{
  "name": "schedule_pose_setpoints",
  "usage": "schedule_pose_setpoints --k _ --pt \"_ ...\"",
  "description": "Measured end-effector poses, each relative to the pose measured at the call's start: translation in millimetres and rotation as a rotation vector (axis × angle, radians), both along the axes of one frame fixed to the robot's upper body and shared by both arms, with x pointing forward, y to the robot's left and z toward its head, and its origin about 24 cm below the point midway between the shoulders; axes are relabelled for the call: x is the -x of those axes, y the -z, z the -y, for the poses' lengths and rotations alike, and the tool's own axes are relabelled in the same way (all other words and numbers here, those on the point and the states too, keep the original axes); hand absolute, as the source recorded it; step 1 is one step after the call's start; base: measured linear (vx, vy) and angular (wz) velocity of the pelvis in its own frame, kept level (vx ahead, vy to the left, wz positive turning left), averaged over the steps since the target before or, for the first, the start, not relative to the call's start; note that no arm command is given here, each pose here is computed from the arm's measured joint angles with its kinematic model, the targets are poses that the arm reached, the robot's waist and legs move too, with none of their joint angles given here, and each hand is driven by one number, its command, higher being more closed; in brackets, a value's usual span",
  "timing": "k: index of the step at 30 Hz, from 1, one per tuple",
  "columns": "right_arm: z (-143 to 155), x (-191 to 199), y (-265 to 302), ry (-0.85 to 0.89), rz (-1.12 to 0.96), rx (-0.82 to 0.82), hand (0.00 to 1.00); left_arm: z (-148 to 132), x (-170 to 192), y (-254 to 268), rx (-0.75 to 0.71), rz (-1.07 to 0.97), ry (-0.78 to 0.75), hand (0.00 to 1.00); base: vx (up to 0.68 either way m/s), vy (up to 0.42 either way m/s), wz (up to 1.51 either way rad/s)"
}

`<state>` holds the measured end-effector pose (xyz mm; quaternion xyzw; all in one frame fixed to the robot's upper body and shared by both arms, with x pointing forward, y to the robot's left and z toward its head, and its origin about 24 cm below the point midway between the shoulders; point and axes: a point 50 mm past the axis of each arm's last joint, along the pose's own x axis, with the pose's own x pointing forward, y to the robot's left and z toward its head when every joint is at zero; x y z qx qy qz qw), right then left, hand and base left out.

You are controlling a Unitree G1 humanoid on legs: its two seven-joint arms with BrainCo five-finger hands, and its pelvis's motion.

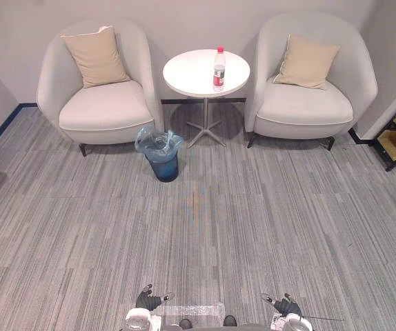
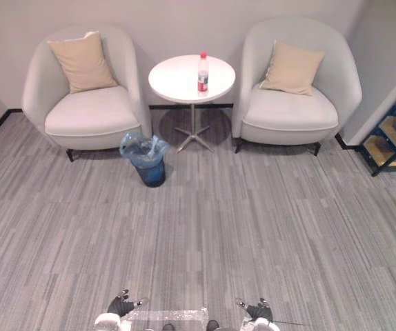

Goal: Gather rubbish on tea table into small bin, then transfer packed bag to large trash can.

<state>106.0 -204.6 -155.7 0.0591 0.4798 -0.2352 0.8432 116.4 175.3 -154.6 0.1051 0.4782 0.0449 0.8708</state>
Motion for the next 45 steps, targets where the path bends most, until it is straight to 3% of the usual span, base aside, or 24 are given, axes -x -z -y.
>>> schedule_pose_setpoints --k 31,45 --pt "-4.0 4.5 2.0 -0.009 -0.016 -0.008 0.00 -2.2 -0.3 0.5 -0.020 -0.007 -0.003 0.00 -0.01 -0.026 -0.04" --pt "4.5 0.0 -4.9 0.025 0.042 0.031 0.00 -12.2 -19.0 -11.3 -0.002 0.098 -0.121 0.00 0.13 -0.039 -0.23"
